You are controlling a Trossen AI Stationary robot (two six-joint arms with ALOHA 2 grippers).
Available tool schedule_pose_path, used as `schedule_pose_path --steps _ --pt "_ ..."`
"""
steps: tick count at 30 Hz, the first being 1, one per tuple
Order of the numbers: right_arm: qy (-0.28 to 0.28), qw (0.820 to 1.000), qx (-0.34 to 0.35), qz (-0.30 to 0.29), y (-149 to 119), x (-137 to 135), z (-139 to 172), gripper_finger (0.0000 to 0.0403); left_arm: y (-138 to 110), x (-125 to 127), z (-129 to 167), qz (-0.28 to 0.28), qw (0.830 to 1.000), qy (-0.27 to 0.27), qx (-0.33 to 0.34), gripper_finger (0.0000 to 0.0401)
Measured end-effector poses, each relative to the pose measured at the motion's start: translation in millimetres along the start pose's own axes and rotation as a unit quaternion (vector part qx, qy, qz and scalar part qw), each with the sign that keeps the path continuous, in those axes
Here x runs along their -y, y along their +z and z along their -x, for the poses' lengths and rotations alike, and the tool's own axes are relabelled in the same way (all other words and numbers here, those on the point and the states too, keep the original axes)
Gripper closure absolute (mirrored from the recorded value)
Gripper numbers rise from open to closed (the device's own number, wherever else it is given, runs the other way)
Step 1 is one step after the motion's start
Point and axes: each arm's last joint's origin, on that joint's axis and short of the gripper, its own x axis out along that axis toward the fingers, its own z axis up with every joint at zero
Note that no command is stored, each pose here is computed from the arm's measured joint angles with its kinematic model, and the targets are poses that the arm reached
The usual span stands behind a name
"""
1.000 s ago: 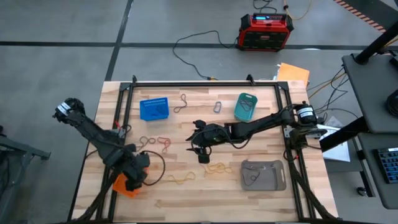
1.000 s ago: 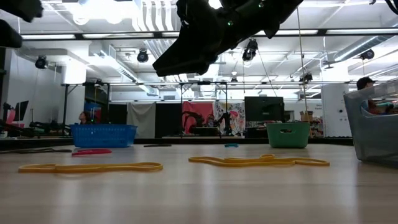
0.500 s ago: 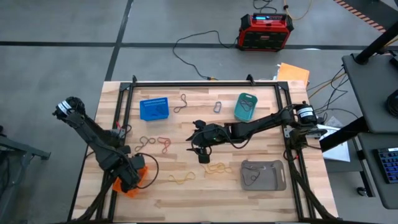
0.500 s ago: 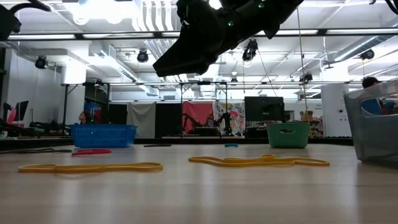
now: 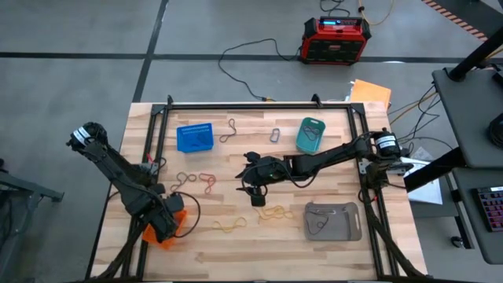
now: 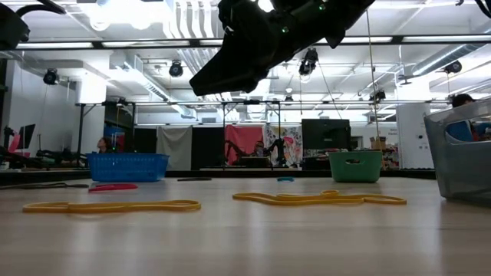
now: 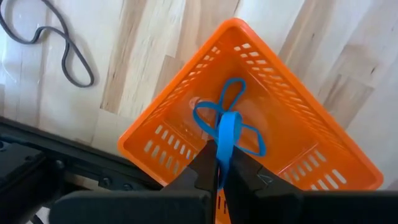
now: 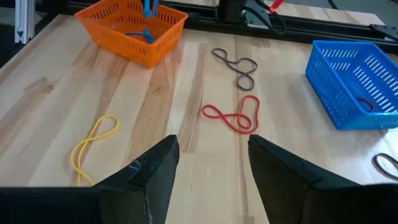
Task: Sort rubber bands into baskets
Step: Put the bottom blue rubber band into the orange bin
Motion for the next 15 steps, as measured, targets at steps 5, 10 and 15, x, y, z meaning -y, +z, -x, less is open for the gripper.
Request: schedule_pose_path --steps 5,10,15 --pt "0.000 1.000 0.000 0.000 0.0 0.0 0.0 0.0211 0.0 -0.2 0.0 0.013 1.000 0.001 0.000 0.0401" --pt "0.000 1.000 0.000 0.000 0.0 0.0 0.0 0.0211 0.1 -0.4 0.0 0.015 1.000 0.003 0.004 0.0387" --pt "0.000 1.000 0.000 0.000 0.0 0.0 0.0 0.0211 0.0 -2.1 -0.1 0.014 1.000 0.014 0.008 0.0361"
